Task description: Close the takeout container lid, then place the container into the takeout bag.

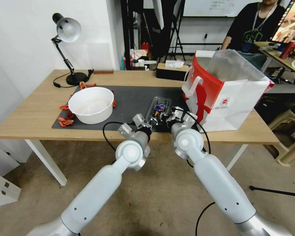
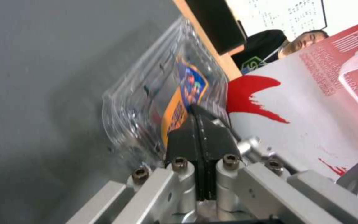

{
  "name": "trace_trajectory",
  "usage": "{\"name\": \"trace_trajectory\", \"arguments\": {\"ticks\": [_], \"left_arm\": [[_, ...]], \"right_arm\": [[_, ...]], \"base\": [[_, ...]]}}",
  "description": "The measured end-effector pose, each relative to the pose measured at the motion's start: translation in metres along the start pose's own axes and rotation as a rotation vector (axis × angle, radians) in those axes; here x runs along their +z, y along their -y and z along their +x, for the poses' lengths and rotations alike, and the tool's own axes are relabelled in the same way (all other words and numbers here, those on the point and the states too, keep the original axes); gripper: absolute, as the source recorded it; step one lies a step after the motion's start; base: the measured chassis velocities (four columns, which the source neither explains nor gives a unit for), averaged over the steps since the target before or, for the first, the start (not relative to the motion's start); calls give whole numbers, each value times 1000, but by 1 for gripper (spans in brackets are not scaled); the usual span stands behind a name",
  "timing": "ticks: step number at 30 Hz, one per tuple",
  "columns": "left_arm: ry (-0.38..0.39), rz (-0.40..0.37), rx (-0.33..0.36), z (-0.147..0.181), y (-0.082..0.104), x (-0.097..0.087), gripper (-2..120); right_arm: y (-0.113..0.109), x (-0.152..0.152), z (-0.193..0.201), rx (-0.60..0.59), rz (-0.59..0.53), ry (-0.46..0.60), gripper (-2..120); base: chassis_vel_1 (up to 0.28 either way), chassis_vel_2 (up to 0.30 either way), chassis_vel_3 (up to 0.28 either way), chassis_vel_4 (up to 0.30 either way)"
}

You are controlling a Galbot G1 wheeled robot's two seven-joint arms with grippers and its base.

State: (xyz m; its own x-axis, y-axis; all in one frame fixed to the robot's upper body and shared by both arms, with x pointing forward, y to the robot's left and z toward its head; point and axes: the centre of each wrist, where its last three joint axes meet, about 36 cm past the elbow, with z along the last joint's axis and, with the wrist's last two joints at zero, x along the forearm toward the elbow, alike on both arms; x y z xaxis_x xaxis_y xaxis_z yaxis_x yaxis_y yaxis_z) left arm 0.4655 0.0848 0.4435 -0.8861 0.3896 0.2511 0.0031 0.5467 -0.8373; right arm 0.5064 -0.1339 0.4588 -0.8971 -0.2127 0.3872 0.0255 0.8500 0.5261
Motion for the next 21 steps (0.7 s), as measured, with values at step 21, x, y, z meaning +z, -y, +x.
{"name": "trace_trajectory", "arguments": {"ticks": [21], "left_arm": [[360,-680,98,90,-50,-25,47]], "right_arm": [[0,6,3,-2,17,7,0]], "base": [[0,0,0,0]]}}
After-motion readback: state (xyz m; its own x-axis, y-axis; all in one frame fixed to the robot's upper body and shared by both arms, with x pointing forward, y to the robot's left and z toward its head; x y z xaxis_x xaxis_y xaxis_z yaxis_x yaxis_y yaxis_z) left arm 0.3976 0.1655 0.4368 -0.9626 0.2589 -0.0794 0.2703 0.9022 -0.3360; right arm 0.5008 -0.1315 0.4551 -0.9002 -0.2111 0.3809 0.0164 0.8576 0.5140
